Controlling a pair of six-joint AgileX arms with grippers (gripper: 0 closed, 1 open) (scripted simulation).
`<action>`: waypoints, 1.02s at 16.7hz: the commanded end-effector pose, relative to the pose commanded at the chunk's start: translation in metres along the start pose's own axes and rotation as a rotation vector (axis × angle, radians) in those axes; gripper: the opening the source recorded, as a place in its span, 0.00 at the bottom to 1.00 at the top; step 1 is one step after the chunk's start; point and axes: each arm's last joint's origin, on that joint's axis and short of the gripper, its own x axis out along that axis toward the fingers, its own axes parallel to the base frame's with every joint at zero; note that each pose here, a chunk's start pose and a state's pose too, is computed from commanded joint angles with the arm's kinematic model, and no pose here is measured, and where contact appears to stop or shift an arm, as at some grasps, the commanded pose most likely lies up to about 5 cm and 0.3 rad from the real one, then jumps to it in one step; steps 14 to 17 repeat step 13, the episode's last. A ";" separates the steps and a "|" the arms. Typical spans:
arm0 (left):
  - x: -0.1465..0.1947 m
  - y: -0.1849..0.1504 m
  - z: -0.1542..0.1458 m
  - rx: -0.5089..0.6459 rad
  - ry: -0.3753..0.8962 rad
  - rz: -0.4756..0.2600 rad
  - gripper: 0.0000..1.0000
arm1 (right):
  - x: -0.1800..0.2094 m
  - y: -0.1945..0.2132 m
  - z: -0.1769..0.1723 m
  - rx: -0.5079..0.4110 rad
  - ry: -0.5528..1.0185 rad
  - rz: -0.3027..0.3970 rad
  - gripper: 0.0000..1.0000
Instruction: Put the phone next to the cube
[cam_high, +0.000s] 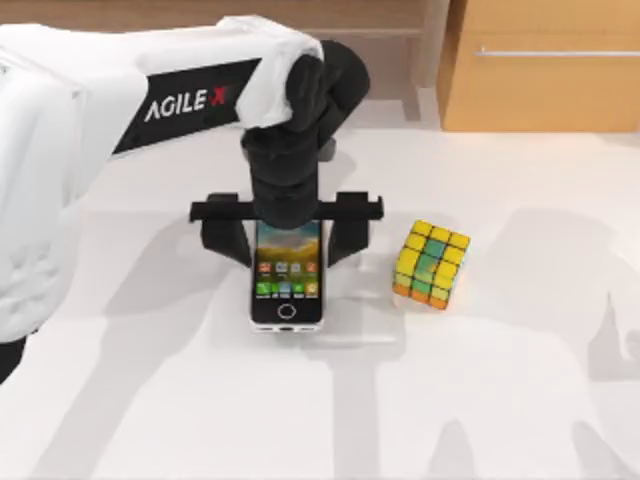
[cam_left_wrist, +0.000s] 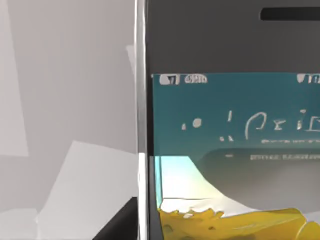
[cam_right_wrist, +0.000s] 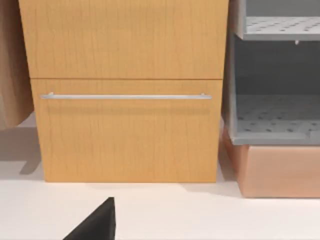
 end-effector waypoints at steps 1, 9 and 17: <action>0.000 0.000 0.000 0.000 0.000 0.000 0.53 | 0.000 0.000 0.000 0.000 0.000 0.000 1.00; 0.000 0.000 0.000 0.000 0.000 0.000 1.00 | 0.000 0.000 0.000 0.000 0.000 0.000 1.00; 0.000 0.000 0.000 0.000 0.000 0.000 1.00 | 0.000 0.000 0.000 0.000 0.000 0.000 1.00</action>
